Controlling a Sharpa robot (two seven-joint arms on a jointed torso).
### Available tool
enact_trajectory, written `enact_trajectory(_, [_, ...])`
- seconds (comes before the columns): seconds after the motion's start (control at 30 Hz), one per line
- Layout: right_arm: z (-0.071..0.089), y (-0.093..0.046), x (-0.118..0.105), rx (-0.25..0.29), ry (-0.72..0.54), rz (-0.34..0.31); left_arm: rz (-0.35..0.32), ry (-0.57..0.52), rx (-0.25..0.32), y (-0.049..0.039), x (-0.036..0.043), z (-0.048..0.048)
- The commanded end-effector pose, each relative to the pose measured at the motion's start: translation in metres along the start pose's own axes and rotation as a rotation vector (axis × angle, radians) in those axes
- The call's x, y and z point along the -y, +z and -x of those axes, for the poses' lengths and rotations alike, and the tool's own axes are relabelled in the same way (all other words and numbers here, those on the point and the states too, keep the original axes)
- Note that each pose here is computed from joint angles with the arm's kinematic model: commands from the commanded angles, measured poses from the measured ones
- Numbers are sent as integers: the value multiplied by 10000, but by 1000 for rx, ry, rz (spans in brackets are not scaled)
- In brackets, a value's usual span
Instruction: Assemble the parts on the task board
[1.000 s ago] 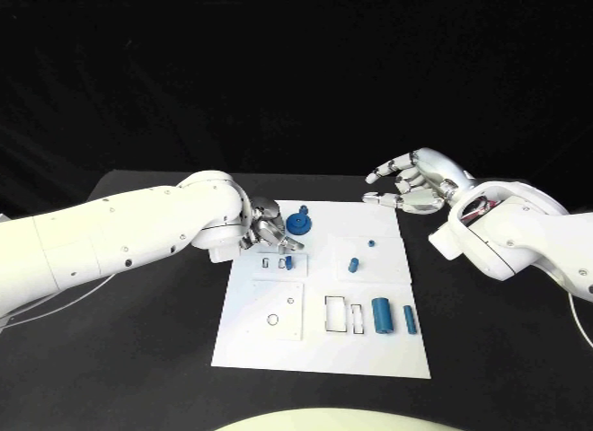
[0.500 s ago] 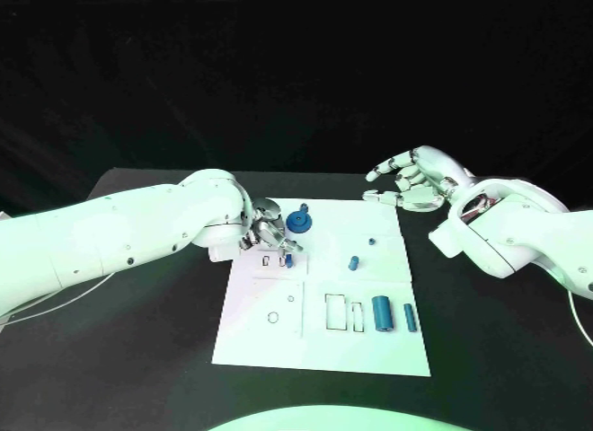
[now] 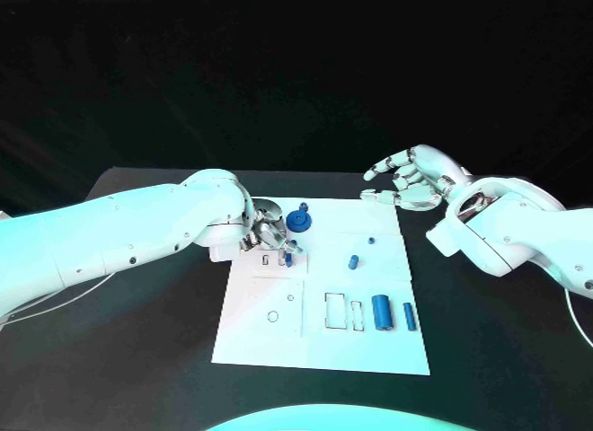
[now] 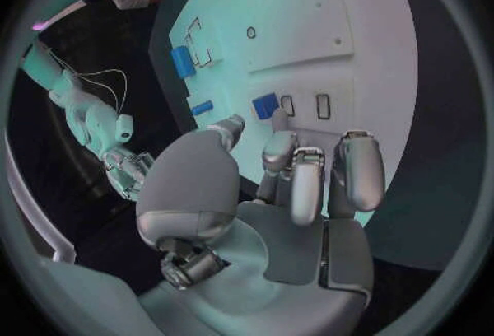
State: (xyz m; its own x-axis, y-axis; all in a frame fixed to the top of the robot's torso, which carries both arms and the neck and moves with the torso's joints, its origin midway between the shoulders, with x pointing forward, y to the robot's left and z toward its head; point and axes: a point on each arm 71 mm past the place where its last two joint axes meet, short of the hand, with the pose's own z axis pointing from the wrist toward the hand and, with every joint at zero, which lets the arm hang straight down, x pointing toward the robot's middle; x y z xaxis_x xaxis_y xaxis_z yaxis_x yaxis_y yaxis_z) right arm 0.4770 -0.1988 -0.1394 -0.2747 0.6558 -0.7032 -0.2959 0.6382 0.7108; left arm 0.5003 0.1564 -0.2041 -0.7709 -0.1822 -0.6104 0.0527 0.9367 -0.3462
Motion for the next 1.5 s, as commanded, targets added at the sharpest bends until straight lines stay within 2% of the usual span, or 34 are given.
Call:
enact_trajectory(0.03, [-14,2,-12,-16,-10,10,-4,9,-31,6,19,-27])
enact_trajectory(0.7, [-19,5,-14,-18,-12,8,-1,12,-62,31,14,-66])
enact_trajectory(1.5, [-28,15,-12,-24,-13,6,-11,-31,-58,47,22,-64])
